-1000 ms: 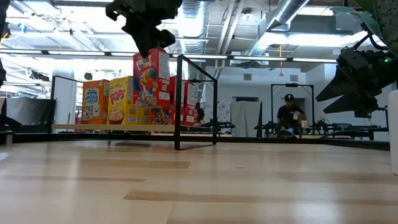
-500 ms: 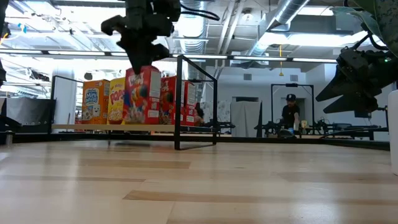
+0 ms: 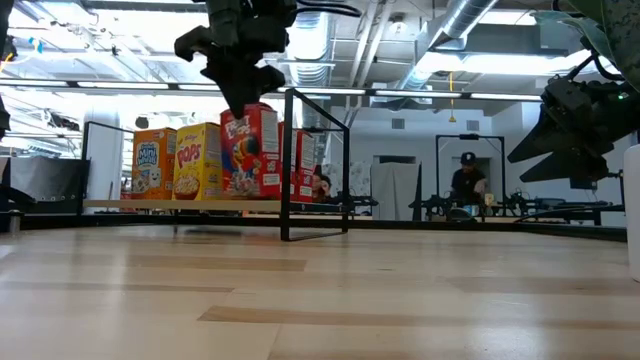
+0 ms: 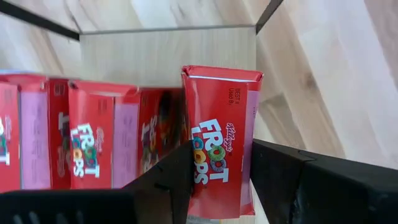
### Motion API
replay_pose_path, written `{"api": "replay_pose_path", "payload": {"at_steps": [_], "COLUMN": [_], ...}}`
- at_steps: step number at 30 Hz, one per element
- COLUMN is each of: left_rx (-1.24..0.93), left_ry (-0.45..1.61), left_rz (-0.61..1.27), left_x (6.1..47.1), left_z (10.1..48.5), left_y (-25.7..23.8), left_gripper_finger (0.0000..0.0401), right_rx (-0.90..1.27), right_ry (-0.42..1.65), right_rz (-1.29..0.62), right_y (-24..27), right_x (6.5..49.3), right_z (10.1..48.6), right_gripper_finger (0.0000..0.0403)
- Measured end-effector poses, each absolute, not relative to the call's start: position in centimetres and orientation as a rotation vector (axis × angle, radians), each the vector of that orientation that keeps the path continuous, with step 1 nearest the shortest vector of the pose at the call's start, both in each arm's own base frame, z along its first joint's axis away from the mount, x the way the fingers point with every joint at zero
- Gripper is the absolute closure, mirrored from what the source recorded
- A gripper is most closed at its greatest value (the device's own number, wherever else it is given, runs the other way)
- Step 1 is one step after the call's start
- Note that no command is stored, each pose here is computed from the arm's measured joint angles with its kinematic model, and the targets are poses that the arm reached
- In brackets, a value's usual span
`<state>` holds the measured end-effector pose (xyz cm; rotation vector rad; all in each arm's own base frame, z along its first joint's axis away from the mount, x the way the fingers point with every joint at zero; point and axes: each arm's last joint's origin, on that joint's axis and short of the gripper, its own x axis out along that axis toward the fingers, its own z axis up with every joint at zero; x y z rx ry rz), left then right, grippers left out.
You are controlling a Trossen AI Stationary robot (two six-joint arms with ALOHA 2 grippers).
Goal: Stack cereal on shelf
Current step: Put the red cereal box aligned with the other red cereal boxes on the shelf
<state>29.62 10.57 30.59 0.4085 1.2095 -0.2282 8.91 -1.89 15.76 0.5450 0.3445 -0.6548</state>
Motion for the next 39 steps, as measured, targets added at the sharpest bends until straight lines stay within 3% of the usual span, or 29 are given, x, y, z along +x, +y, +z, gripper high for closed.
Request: {"api": "replay_pose_path", "payload": {"at_steps": [39], "left_rx": [0.407], "left_ry": [1.238], "left_rz": [-0.228], "left_x": [29.65], "left_z": [30.18], "left_y": [10.5], "left_gripper_finger": [0.0271], "right_rx": [0.542], "right_ry": [0.348], "right_rz": [-0.66], "right_y": [-1.9], "right_x": [8.87], "right_z": [15.76], "right_gripper_finger": [0.0086]}}
